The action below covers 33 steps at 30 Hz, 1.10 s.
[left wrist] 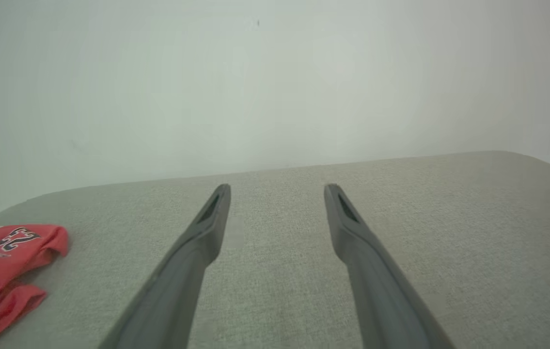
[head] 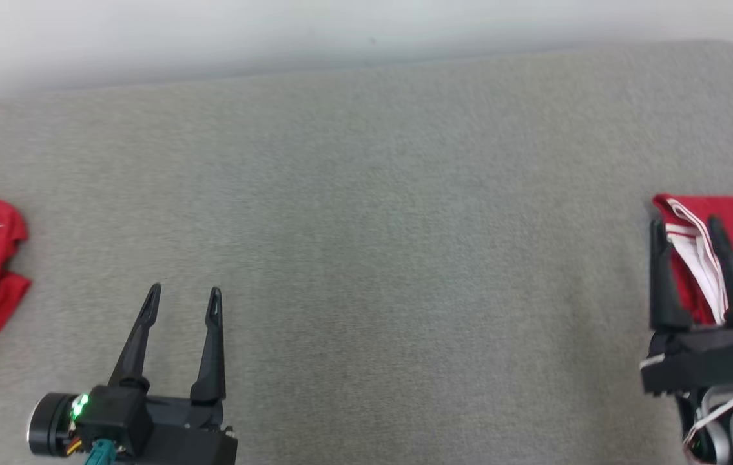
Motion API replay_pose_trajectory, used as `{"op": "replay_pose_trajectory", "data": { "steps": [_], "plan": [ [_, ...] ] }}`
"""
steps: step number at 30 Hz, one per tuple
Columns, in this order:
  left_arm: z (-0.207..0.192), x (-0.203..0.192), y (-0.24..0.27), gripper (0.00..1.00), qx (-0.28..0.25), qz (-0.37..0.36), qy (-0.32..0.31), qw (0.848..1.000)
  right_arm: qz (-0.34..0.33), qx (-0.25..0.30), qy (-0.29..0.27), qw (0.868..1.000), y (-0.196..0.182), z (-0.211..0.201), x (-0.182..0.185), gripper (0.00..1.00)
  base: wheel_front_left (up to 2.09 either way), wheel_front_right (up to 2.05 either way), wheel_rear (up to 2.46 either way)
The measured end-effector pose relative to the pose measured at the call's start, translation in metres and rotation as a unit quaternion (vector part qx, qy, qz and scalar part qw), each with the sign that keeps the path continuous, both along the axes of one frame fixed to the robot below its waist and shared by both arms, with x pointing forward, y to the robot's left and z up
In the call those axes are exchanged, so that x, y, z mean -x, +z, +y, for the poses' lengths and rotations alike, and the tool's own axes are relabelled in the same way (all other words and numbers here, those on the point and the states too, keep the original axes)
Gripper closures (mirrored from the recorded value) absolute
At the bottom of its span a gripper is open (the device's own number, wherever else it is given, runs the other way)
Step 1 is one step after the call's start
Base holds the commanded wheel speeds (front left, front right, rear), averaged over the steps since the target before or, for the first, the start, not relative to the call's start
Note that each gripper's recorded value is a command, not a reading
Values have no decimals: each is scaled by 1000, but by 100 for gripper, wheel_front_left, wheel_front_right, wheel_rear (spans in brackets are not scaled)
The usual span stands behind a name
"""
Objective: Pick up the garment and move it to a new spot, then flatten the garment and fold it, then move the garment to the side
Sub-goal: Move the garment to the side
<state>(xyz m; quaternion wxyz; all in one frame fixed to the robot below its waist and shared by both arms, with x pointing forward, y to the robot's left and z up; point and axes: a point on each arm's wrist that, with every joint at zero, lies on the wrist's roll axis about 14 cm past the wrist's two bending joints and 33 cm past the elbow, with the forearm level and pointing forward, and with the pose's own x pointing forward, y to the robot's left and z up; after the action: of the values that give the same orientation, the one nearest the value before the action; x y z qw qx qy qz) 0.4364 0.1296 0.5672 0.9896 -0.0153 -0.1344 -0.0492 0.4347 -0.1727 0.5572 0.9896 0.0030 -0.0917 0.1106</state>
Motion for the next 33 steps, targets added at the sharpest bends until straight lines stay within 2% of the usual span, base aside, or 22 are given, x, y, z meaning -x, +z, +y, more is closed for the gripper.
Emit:
{"op": "replay_pose_trajectory", "data": {
  "steps": [13,33],
  "plan": [
    [41,43,19,0,2,-17,53,998,27,13,53,998,-1,49,44,0,0,0,0],
    [55,62,20,0,0,-7,72,997,44,19,45,998,-3,51,78,0,0,0,0]
  ]
}}
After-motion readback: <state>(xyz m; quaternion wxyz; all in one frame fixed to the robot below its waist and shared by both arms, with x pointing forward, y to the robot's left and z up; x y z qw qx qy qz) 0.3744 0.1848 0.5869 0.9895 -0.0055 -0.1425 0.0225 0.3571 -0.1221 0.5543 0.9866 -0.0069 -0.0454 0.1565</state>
